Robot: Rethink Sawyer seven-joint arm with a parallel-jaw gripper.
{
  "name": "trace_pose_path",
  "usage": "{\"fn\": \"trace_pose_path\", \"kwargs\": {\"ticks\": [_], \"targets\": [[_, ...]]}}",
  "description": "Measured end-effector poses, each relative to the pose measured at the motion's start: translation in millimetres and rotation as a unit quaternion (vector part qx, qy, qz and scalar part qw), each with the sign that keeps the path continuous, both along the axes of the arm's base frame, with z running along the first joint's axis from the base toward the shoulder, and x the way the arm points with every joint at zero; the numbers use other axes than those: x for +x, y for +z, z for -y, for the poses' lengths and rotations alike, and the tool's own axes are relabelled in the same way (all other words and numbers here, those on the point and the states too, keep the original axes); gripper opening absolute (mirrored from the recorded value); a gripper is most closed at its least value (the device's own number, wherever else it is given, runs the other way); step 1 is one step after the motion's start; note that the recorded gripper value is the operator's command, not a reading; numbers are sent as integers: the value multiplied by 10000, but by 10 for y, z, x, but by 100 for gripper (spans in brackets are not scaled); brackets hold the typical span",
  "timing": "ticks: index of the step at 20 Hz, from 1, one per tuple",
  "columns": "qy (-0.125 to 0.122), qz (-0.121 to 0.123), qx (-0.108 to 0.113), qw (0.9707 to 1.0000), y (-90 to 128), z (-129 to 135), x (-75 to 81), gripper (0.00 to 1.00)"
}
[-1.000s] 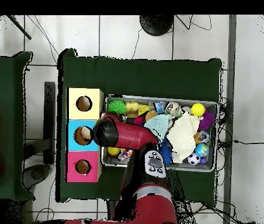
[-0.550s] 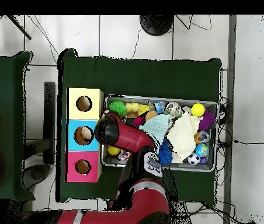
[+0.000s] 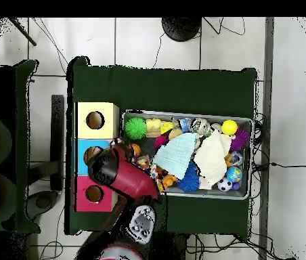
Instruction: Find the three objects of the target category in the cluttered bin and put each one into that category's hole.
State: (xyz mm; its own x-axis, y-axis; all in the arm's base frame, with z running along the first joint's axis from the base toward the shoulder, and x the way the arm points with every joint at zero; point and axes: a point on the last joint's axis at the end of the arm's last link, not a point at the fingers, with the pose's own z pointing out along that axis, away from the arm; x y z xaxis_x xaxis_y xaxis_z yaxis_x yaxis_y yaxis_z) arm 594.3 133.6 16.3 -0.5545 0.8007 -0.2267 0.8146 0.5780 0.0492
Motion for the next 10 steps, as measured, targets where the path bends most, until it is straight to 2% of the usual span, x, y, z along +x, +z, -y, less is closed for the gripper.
{"fn": "trace_pose_path", "kwargs": {"ticks": [1,2,5,7,10], "targets": [[-74,23,-38,10000,51,-59,-41,100],[-286,89,-105,9995,230,-285,-177,100],[-577,201,-108,9981,472,-539,-315,100],[-776,253,-104,9966,585,-620,-383,100],[-1261,317,-48,9915,735,-672,-483,100]]}}
